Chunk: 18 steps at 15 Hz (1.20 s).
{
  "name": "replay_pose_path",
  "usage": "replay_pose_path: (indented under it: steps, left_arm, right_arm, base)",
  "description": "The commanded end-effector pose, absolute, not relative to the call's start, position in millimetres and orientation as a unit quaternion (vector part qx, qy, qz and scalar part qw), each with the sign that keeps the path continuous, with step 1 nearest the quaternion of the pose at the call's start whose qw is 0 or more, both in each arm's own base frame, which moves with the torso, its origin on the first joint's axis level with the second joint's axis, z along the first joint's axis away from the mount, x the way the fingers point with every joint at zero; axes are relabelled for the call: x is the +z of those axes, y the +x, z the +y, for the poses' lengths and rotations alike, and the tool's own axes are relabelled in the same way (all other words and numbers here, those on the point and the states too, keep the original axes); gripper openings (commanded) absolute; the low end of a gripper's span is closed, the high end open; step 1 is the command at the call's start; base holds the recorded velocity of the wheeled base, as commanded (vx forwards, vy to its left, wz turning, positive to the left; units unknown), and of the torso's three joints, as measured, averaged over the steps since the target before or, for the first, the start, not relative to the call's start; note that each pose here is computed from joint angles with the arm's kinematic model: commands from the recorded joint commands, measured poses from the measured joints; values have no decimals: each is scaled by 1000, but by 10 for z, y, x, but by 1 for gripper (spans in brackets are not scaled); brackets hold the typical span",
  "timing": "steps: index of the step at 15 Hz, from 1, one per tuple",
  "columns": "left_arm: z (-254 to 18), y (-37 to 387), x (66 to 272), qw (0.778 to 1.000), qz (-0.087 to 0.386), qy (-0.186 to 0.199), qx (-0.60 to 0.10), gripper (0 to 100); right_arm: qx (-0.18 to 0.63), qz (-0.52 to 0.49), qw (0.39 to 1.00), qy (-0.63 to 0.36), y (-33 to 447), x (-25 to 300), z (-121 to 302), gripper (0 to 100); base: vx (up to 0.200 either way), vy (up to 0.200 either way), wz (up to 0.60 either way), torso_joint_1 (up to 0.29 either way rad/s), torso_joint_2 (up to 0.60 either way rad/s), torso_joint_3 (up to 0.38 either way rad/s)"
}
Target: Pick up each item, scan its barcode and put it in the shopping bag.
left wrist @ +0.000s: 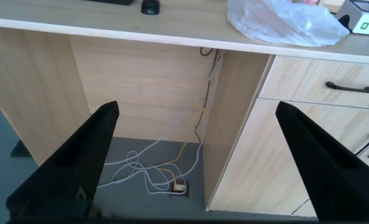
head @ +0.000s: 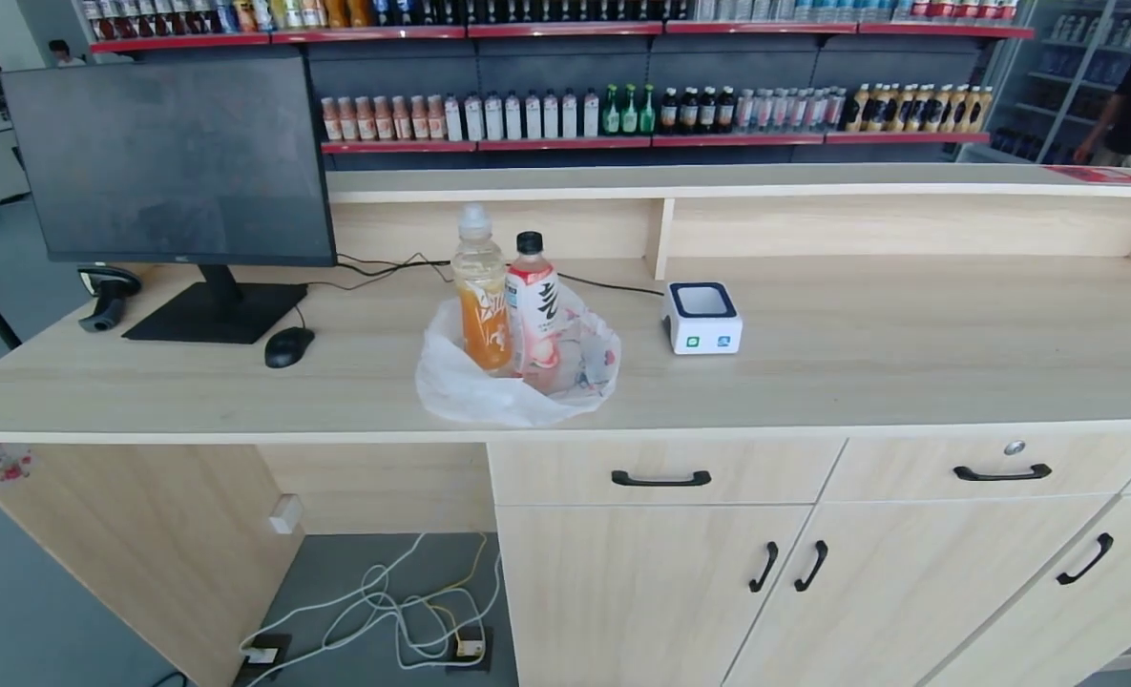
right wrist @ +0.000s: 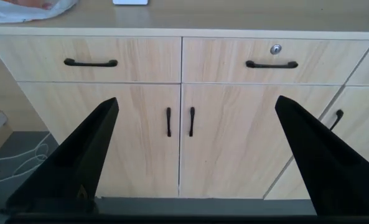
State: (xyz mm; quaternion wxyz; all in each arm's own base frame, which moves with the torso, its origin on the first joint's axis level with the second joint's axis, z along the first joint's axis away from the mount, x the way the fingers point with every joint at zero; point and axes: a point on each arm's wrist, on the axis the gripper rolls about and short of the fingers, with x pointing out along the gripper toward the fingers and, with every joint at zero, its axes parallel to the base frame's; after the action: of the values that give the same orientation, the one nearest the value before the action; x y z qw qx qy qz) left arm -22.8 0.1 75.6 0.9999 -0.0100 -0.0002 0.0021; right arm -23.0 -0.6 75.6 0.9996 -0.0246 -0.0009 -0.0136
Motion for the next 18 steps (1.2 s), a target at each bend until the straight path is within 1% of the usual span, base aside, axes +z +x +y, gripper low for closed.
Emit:
replay_pose_path:
  steps: [1,12,15,18]
  left_arm:
    - [1,-228,756,1000,-1,-10,2,100]
    - [1,-228,756,1000,-1,-12,2,100]
    - [1,-228,756,1000,-1,-12,2,100]
    - [1,-228,756,1000,-1,-11,2,100]
  right_arm:
    - [-14,0,1000,-25,-228,756,-6,100]
    - [-14,-1,1000,-25,-229,761,-6,100]
    - [-13,0,1000,-25,-228,756,-7,100]
    - [-14,0,1000,-25,-228,756,-6,100]
  base:
    - [0,-200,0,17,7,-2]
    - [0,-200,0,2,2,1]
    - [0,-200,-600,2,2,4]
    - [0,0,0,0,0,0]
